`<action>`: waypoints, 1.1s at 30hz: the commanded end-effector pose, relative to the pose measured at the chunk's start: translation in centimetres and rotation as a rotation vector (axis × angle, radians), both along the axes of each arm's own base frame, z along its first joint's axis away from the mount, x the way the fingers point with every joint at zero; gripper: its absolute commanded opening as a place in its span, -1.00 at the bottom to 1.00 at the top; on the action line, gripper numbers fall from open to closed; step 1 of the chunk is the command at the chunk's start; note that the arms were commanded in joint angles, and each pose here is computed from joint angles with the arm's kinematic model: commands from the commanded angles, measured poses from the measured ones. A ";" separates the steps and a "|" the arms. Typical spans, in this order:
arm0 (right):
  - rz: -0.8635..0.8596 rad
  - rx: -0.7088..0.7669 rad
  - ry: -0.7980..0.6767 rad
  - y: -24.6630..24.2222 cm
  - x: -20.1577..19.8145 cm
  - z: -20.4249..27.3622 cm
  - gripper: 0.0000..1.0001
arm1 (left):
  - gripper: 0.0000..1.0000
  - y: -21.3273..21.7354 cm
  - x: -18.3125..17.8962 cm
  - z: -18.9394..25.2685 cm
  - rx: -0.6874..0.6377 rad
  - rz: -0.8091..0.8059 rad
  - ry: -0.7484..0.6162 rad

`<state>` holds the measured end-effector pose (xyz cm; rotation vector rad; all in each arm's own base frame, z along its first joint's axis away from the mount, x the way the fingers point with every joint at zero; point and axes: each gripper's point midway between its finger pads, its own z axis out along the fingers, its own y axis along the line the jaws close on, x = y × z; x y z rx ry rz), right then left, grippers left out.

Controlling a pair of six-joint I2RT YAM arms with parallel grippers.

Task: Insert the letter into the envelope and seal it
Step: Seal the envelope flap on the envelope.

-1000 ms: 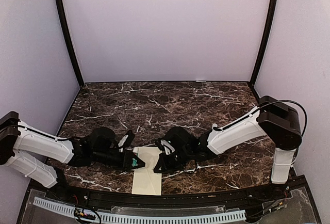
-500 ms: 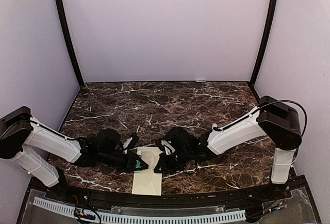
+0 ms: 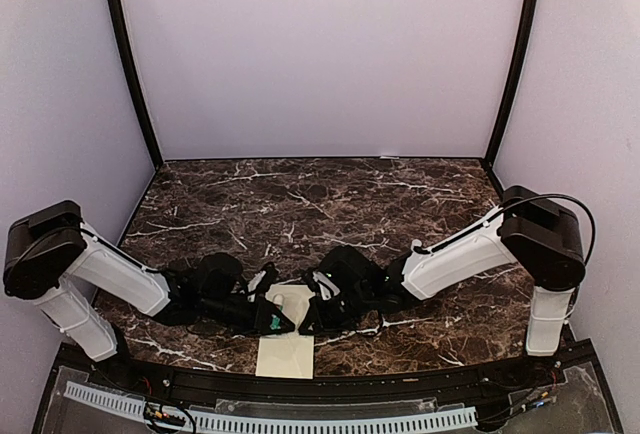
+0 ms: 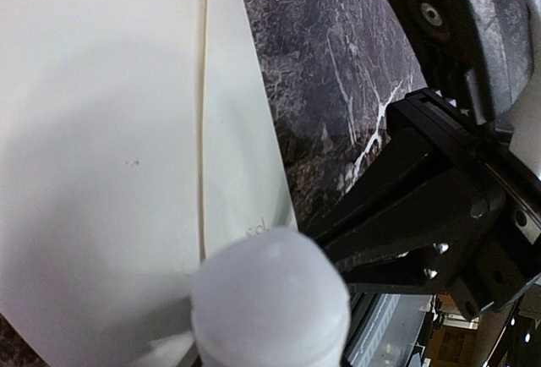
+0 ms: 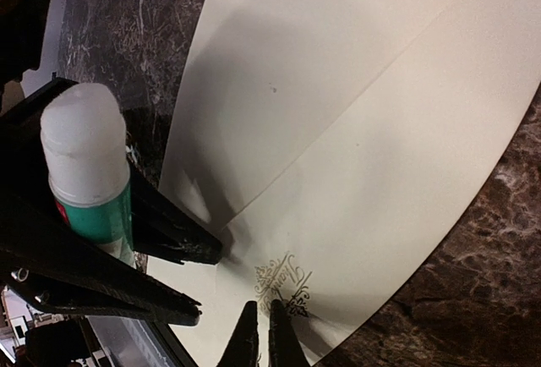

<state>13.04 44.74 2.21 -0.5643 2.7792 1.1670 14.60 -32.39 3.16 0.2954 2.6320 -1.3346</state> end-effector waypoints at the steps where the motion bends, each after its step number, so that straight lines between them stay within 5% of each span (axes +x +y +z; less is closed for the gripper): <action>1: -0.009 -0.069 0.009 -1.1 -0.5 -2.1 -0.92 | -1.00 -0.7 0.2 0.3 -0.010 -0.013 -0.015; 19: -0.014 0.049 0.049 0.8 -0.6 -0.9 -0.77 | -1.00 1.6 -1.1 -2.6 0.072 0.006 0.032; 33: -0.042 0.099 0.129 1.0 -1.2 -1.0 -1.00 | -1.00 1.7 -1.1 -2.8 0.059 0.017 0.039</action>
